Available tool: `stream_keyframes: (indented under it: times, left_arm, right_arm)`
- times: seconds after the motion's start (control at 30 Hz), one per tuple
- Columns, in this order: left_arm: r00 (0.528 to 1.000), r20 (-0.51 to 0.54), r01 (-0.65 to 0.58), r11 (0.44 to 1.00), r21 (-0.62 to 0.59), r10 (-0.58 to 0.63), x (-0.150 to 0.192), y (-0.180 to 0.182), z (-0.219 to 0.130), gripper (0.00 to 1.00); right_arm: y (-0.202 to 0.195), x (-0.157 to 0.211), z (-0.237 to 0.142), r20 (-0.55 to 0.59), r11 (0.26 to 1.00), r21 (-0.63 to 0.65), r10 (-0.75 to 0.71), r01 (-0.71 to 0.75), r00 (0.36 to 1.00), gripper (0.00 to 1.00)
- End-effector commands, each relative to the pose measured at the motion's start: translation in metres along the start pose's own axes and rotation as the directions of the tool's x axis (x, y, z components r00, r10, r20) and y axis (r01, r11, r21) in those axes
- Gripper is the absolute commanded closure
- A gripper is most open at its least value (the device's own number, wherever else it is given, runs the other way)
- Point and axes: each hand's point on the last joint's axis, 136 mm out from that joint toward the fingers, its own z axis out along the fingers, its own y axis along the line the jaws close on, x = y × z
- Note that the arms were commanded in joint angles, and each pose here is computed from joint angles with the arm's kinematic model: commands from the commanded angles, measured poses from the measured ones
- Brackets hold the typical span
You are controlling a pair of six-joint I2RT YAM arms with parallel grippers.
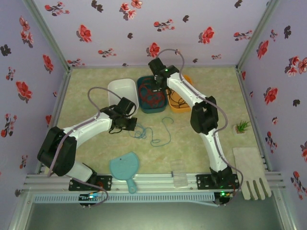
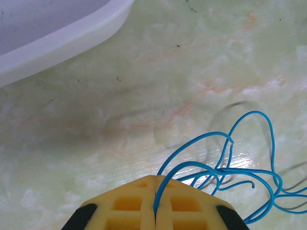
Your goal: Untangle the cables
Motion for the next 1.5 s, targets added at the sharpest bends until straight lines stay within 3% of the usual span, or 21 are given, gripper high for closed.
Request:
stream_keyframes:
  times: [0.0, 0.47, 0.67, 0.8, 1.0, 1.2, 1.47]
  left_arm:
    - [1.0, 0.002, 0.025, 1.0, 0.014, -0.025, -0.004, -0.001, 0.001, 1.0]
    - [0.999, 0.025, 0.031, 0.999, 0.033, -0.032, -0.011, -0.006, -0.004, 1.0]
    - [0.998, 0.048, 0.031, 0.998, 0.049, -0.034, -0.018, -0.01, -0.009, 1.0]
    - [0.999, 0.044, 0.029, 0.998, 0.058, -0.031, -0.017, -0.011, -0.01, 1.0]
    - [0.998, 0.042, 0.04, 0.997, 0.064, -0.043, -0.015, -0.011, -0.009, 1.0]
    - [0.998, 0.043, 0.044, 0.995, 0.087, -0.048, -0.015, -0.015, -0.01, 1.0]
    - [0.998, 0.016, 0.062, 0.992, 0.111, -0.064, -0.009, -0.019, -0.001, 1.0]
  right_arm:
    - [0.0, 0.011, 0.007, -0.046, 1.0, 0.026, 0.011, -0.01, 0.999, 1.0]
    - [0.023, 0.06, 0.012, -0.19, 0.994, -0.012, -0.111, 0.111, 0.975, 1.0]
    - [0.027, 0.049, -0.012, -0.145, 0.991, -0.036, -0.132, 0.128, 0.981, 0.68]
    - [0.028, 0.042, -0.037, -0.09, 0.989, -0.058, -0.138, 0.134, 0.986, 0.59]
    - [0.019, 0.043, -0.071, -0.017, 0.992, -0.061, -0.11, 0.109, 0.994, 0.58]
    - [-0.004, 0.085, -0.086, -0.012, 0.999, -0.049, -0.023, 0.022, 1.0, 0.59]
    - [-0.025, 0.169, -0.066, -0.063, 0.998, 0.027, 0.055, -0.054, 0.996, 0.59]
